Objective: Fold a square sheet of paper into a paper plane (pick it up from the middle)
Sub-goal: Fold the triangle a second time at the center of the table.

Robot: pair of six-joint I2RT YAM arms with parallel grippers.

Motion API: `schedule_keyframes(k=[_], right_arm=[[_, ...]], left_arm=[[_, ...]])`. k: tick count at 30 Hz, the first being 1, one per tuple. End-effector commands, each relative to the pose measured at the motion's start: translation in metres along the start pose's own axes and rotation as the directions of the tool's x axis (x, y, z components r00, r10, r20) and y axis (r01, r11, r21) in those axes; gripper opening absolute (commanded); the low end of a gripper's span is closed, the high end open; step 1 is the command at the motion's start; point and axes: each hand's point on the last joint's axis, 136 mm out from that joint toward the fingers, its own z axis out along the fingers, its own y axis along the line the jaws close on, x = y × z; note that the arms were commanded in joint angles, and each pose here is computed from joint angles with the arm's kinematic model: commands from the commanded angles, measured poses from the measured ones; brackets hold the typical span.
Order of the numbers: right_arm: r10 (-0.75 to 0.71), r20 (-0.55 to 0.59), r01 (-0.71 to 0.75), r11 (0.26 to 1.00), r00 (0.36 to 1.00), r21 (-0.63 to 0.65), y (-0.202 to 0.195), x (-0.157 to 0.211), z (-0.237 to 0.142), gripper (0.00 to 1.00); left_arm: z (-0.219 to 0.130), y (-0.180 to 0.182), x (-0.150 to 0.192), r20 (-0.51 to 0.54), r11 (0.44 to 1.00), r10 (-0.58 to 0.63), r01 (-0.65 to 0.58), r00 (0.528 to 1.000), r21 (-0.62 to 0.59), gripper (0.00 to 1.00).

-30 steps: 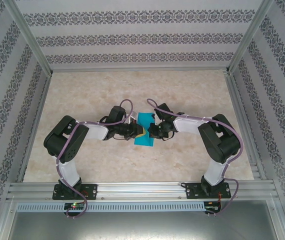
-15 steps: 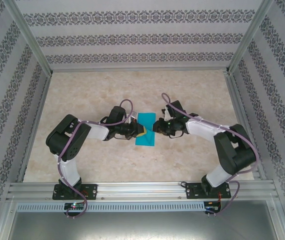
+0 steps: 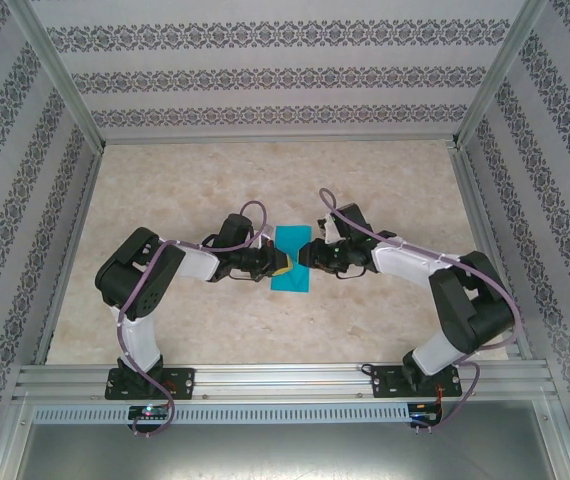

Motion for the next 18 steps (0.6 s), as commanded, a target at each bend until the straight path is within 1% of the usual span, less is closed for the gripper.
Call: schedule_keyframes(k=[1,5,10,16,18], right_arm=[[-0.023,-0.020,0.022,0.999,1.000,-0.030,0.007,0.000,0.007,0.39],[-0.010,-0.038,0.009,1.000,0.999,-0.018,0.000,0.004,0.013,0.38],[-0.009,-0.038,0.008,0.999,0.999,-0.037,0.004,0.002,0.015,0.25],[-0.013,-0.016,0.014,0.999,1.000,0.030,-0.010,-0.005,0.013,0.07],[-0.024,-0.020,0.024,0.999,1.000,0.036,-0.013,-0.006,0.013,0.06]], left_arm=[[0.004,-0.006,0.002,-0.014,1.000,0.017,-0.017,1.000,0.026,0.00],[0.004,-0.008,0.003,-0.014,0.999,0.019,-0.019,1.000,0.027,0.00],[0.004,-0.008,0.003,-0.015,0.999,0.019,-0.019,1.000,0.028,0.00],[0.002,-0.016,0.002,-0.014,0.999,0.036,-0.036,0.999,0.040,0.00],[0.001,-0.020,0.003,-0.019,0.998,0.054,-0.054,0.998,0.039,0.00]])
